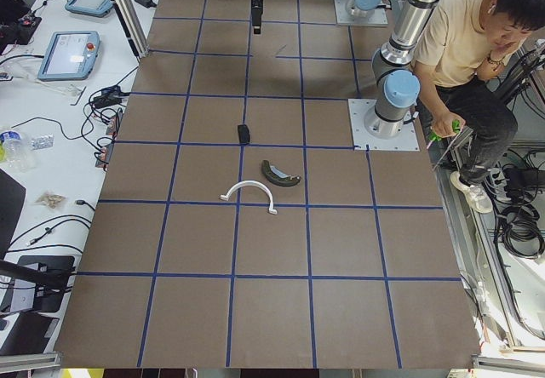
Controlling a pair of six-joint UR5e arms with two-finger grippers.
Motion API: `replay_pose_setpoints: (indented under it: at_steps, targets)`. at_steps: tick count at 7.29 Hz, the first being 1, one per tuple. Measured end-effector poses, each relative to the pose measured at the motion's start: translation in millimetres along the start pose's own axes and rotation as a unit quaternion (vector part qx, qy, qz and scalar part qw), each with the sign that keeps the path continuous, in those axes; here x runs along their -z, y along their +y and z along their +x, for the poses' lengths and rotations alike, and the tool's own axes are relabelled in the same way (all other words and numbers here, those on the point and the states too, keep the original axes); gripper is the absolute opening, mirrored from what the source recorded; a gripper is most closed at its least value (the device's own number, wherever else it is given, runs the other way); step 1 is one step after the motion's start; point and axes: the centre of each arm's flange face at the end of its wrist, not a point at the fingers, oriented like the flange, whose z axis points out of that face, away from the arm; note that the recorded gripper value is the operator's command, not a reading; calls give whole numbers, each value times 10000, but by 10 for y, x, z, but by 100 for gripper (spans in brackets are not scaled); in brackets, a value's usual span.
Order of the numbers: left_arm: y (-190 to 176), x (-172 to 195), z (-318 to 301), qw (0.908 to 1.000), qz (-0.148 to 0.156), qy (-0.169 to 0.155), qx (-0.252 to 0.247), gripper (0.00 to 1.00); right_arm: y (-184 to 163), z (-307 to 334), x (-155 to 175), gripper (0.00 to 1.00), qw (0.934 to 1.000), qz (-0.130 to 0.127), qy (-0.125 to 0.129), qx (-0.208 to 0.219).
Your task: Place bearing gear from tray to pile
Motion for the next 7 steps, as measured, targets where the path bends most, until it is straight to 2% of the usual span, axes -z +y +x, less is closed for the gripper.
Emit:
replay_pose_setpoints:
  at_steps: [2, 4, 6, 7]
  targets:
    - [3, 5, -1, 10000, 4, -6, -4, 100, -66, -972, -180, 0, 9994, -40, -323, -123]
    - [8, -18, 3, 10000, -13, 3, -16, 100, -120, -1886, -478, 0, 9978, 35, -629, -228]
    - [14, -54, 7, 10000, -27, 0, -20, 100, -83, -2615, -839, 0, 9967, 9, -741, -335]
    - [22, -46, 6, 10000, -15, -4, -4, 100, -34, -2830, -980, 22, 9967, -54, -738, -327]
